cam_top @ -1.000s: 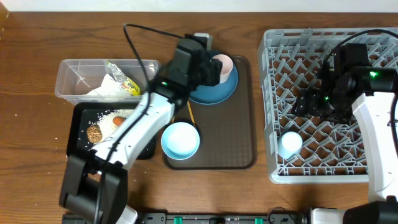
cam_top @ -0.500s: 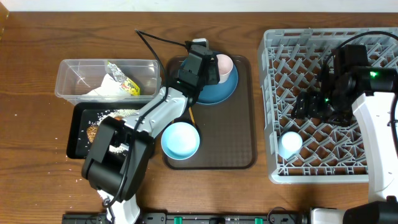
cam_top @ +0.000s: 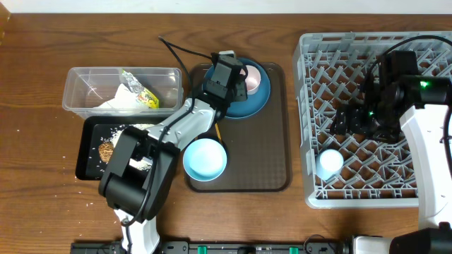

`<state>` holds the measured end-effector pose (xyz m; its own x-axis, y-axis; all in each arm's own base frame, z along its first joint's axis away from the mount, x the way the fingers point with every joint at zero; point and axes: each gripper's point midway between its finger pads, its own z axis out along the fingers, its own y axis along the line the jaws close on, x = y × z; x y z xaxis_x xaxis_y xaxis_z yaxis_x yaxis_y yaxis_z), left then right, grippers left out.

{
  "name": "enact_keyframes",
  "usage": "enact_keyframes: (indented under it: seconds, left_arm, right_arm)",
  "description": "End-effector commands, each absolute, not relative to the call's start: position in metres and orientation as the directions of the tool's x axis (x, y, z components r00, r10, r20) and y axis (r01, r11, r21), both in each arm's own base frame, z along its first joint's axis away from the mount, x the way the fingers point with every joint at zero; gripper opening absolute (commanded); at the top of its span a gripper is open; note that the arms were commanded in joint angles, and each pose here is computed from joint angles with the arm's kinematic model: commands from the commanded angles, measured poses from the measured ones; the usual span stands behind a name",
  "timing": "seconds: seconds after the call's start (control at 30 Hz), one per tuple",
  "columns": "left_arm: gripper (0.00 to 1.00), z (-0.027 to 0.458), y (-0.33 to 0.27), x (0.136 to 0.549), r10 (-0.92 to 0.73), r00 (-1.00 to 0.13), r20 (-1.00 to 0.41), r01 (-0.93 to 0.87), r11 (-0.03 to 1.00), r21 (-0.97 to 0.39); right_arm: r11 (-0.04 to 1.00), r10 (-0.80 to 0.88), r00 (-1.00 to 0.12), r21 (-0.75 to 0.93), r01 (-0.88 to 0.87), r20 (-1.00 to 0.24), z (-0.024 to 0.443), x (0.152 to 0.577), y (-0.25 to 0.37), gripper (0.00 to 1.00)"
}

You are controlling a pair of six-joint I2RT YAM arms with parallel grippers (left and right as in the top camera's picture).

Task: Sort waste into correct bins and load items into the dishwasher rack
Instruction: 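Move the left gripper to the pink cup and grasp it, then lift the pink cup and hold it out toward the right gripper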

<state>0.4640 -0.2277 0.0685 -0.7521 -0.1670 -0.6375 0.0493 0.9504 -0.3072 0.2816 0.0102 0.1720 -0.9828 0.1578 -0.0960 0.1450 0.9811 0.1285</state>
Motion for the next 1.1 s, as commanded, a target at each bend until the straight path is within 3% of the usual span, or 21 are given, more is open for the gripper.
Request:
enact_keyframes:
  seconds: [0.0,0.37,0.6,0.87,0.97,1.07]
  left_arm:
    - [0.32,0.069,-0.228,0.468,-0.169,-0.741,-0.65,0.047,0.952,-0.302]
    - [0.07,0.073,-0.23,0.469,-0.172,-0.74,-0.65,0.06,0.946,-0.318]
    - [0.06,0.118,-0.218,0.475,-0.215,-0.694,-0.687,0.073,0.928,-0.365]
    - [0.06,0.212,-0.212,0.457,-0.261,-0.685,-0.681,0.259,0.786,-0.562]
    - [0.06,0.245,-0.207,0.442,-0.257,-0.696,-0.671,0.341,0.704,-0.623]
    - [0.06,0.266,-0.203,0.426,-0.237,-0.72,-0.652,0.413,0.609,-0.677]
  right_arm:
    - [0.983,0.139,-0.984,0.136,0.123,-0.11,0.176,0.284,0.014,0.89]
    - [0.983,0.139,-0.984,0.136,0.123,-0.112,0.176,0.284,0.014,0.9]
    - [0.985,0.12,-0.985,0.135,0.104,-0.12,0.177,0.286,0.014,0.97]
    - [0.979,0.1,-0.983,0.192,0.07,-0.152,0.179,0.294,0.024,0.99]
    - [0.951,0.03,-0.977,0.307,-0.037,-0.211,0.187,0.305,0.046,0.99]
    - [0.859,-0.081,-0.942,0.456,-0.232,-0.326,0.205,0.314,0.078,0.99]
